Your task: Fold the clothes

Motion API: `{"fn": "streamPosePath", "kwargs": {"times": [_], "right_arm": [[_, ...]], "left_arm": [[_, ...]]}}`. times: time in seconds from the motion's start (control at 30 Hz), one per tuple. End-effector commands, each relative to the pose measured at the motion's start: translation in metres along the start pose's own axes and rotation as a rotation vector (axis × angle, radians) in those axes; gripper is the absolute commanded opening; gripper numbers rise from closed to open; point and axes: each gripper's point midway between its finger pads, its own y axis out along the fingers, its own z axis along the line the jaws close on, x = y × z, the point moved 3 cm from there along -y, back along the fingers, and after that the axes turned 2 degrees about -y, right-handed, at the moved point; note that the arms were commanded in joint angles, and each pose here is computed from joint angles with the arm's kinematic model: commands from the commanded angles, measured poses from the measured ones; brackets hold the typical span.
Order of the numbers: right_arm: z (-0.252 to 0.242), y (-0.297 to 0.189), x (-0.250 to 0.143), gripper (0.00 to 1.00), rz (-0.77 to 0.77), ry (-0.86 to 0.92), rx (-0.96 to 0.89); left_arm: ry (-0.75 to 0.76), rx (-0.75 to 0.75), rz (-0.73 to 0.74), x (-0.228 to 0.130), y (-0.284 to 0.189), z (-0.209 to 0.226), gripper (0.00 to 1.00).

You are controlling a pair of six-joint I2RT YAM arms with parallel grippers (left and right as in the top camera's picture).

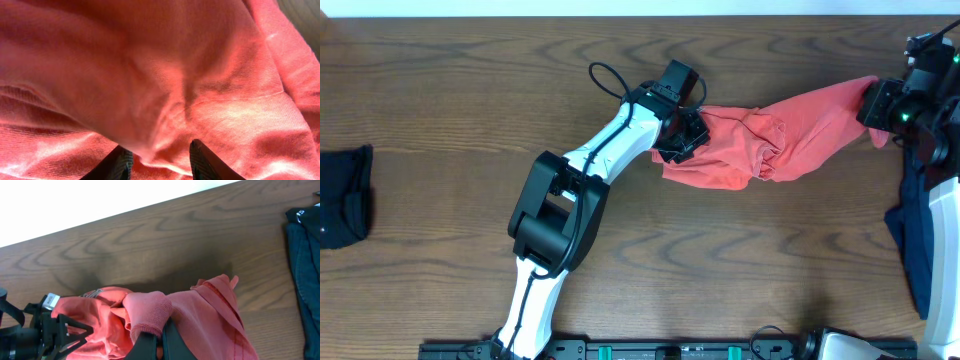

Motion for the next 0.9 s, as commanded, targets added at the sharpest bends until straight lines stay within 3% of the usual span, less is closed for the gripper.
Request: {"fn": "streamPosePath", "kwargs": {"times": [0.0, 0.87], "right_arm": [[0.0038, -0.0078, 0.0050, 0.01, -0.026, -0.017, 0.014], [0.0074, -0.0079, 0.0044, 0.01, -0.022, -0.017, 0.040]], "left_arm": [[0.037, -0.026, 0.006, -0.0068, -0.0123, -0.0090, 0.40], [0.061, -0.022, -0.031, -0.0035, -0.0190, -0.0108, 0.45]]}}
